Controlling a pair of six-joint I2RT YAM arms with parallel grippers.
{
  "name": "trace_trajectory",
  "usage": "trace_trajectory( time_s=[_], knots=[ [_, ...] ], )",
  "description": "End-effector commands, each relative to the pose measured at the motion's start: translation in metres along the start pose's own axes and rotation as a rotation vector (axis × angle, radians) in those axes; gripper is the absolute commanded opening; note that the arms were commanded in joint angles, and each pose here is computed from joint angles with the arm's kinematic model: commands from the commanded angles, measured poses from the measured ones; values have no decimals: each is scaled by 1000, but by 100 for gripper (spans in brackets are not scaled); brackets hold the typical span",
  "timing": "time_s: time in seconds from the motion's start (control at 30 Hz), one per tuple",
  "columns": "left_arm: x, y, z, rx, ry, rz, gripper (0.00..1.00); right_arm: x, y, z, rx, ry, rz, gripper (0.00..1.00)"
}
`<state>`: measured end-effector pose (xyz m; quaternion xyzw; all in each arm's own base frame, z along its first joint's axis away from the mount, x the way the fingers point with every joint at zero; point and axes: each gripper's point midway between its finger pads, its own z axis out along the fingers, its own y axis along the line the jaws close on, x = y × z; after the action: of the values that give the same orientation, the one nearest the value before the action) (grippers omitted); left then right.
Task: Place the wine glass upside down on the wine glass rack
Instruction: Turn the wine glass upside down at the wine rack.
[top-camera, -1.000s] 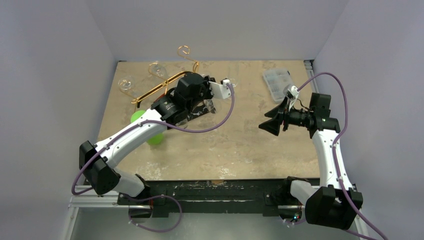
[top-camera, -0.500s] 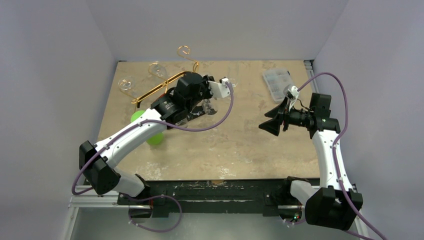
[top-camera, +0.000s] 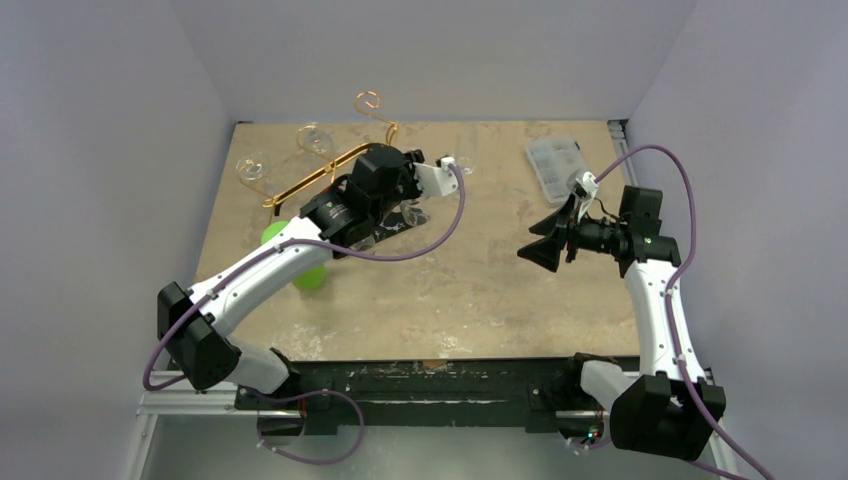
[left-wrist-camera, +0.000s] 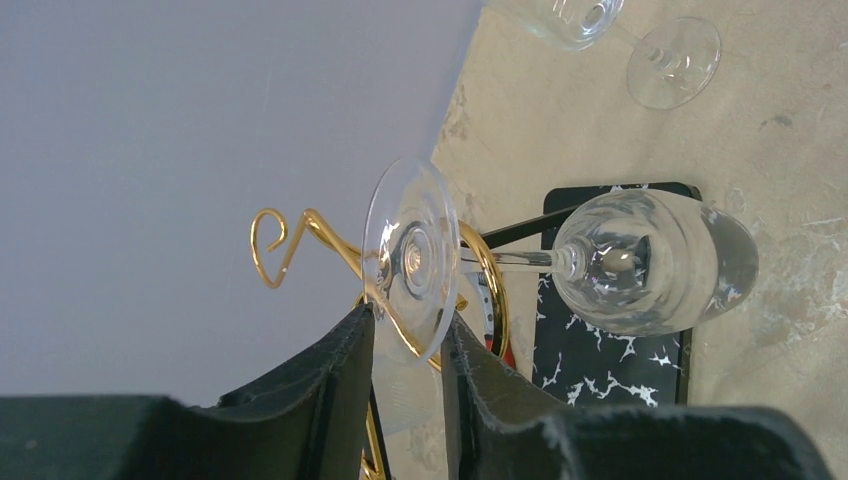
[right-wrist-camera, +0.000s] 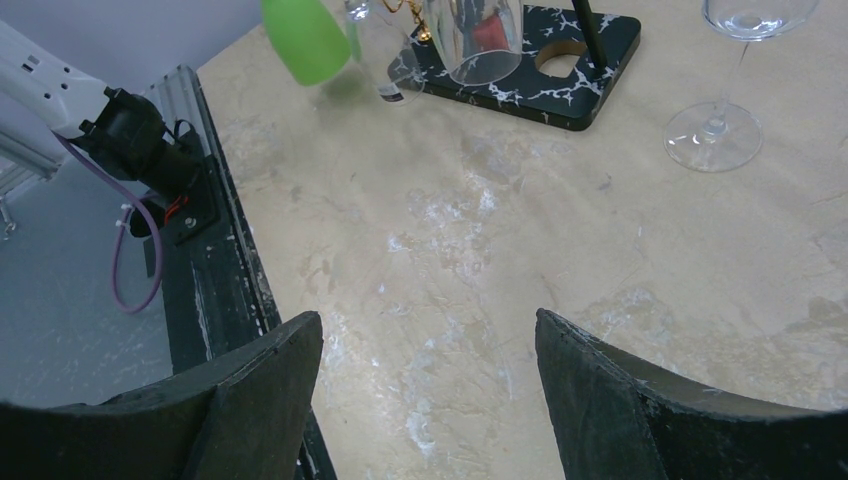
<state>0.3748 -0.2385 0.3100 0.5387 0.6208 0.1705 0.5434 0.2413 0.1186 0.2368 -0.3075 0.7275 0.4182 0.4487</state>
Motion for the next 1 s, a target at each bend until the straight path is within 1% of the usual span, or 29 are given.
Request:
trace_trajectory(
  time_s=[0.0, 0.63, 0.97],
  knots=[
    [-5, 29, -17, -82, -20, -48, 30, -15, 7, -3, -16, -27, -63, 77],
    [13, 33, -23, -111, 63, 21, 38, -16, 8, -3, -16, -29, -67, 77],
    [20, 34, -34, -121, 76, 1, 43, -16, 9, -3, -20, -32, -67, 77]
  ],
)
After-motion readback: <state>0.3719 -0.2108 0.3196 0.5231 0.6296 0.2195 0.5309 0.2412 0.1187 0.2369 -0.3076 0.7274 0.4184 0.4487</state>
